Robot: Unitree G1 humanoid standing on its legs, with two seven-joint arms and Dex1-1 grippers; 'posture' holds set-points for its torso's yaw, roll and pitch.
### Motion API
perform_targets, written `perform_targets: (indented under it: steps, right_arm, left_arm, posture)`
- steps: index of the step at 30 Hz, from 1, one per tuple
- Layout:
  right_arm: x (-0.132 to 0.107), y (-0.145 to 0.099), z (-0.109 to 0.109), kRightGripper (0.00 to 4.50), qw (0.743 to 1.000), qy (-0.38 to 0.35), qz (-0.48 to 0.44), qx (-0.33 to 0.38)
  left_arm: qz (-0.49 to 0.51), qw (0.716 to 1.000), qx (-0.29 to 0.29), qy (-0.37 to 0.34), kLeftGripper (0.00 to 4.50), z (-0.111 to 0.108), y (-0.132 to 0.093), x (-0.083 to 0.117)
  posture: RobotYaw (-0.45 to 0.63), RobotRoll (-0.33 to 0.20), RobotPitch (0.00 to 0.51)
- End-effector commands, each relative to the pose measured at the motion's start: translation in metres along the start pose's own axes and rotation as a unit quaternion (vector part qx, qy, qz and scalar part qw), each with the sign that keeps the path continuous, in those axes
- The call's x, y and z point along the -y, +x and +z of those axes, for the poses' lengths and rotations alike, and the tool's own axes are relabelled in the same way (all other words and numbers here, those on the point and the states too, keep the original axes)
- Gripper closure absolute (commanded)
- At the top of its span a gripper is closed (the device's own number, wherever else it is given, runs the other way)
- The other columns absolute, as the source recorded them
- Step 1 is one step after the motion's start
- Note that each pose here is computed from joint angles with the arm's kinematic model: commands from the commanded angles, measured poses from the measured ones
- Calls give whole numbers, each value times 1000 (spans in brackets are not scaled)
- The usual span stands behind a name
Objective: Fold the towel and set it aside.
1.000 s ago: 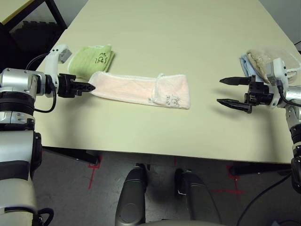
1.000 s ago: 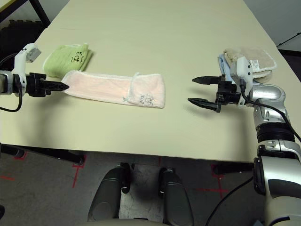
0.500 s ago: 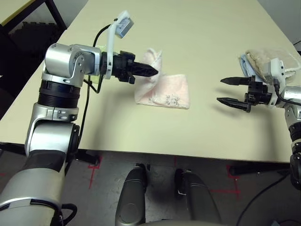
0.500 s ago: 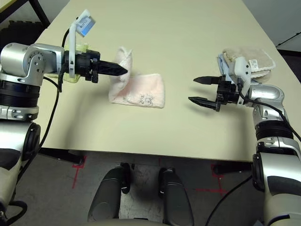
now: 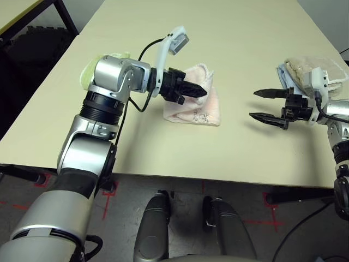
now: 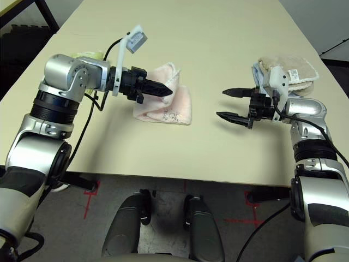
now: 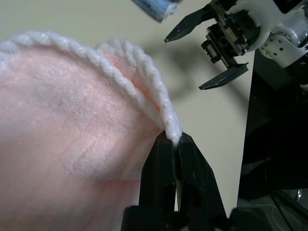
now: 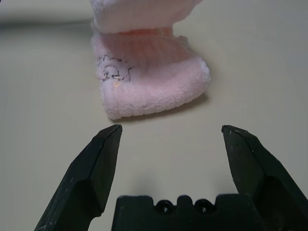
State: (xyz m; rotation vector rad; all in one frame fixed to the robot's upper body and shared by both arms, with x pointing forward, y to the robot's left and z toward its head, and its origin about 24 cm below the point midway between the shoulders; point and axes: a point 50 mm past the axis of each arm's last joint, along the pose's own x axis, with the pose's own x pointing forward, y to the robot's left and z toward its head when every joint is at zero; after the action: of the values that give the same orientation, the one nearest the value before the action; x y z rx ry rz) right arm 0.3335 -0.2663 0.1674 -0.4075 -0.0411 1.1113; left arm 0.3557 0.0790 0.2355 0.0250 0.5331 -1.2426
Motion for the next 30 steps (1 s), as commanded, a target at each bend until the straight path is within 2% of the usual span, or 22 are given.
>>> perform_targets:
  steps: [1, 22, 30]
  right_arm:
    - [-1, 1, 1, 0, 1000, -9, 7, -6]
    - [0, 4, 2, 0, 1000, -13, 6, -6]
    - [-1, 5, 1, 0, 1000, -14, 7, -5]
  left_arm:
    - [10, 1000, -9, 11, 4466, 3, 7, -1]
    - [-30, 999, -17, 19, 4466, 4, 22, 15]
    - [-36, 999, -33, 14, 4466, -5, 27, 16]
  posture:
    - [114, 0, 154]
    - [116, 0, 149]
    - [111, 0, 146]
